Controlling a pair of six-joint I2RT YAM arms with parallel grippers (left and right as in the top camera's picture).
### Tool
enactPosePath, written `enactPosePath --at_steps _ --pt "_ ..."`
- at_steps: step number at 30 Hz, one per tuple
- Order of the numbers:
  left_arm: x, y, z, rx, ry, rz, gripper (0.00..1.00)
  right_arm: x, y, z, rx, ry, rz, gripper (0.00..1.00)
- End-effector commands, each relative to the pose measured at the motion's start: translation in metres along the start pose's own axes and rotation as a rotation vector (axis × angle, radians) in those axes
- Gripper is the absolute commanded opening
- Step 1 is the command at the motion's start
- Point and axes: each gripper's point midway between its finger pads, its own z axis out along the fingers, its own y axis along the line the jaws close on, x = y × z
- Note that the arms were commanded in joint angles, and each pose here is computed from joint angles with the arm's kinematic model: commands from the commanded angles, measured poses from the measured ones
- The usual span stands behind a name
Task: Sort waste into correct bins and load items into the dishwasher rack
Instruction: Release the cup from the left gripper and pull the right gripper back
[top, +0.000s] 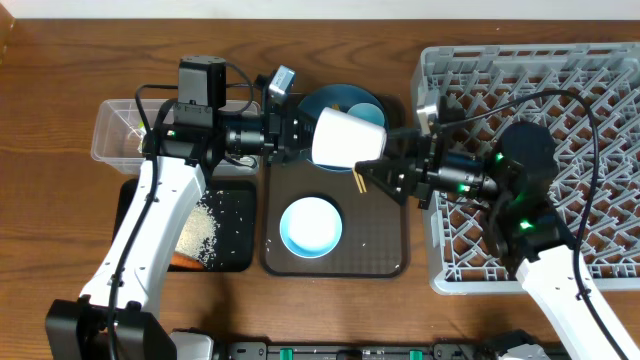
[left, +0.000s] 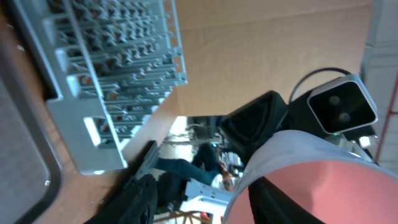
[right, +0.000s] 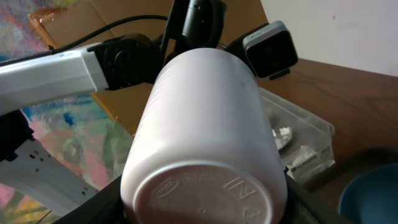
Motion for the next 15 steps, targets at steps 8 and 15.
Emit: enactPosePath --at_steps 8,15 --pt "-0.014 0.02 -0.001 -0.113 -0.087 0.004 0.56 0.0 -0.03 -0.036 0.082 0.007 0.107 0.29" --pt "-0.019 0.027 -0.003 -0.155 -0.12 0.005 0.64 0.004 -0.083 -0.083 0.313 -0.053 0.253 0.27"
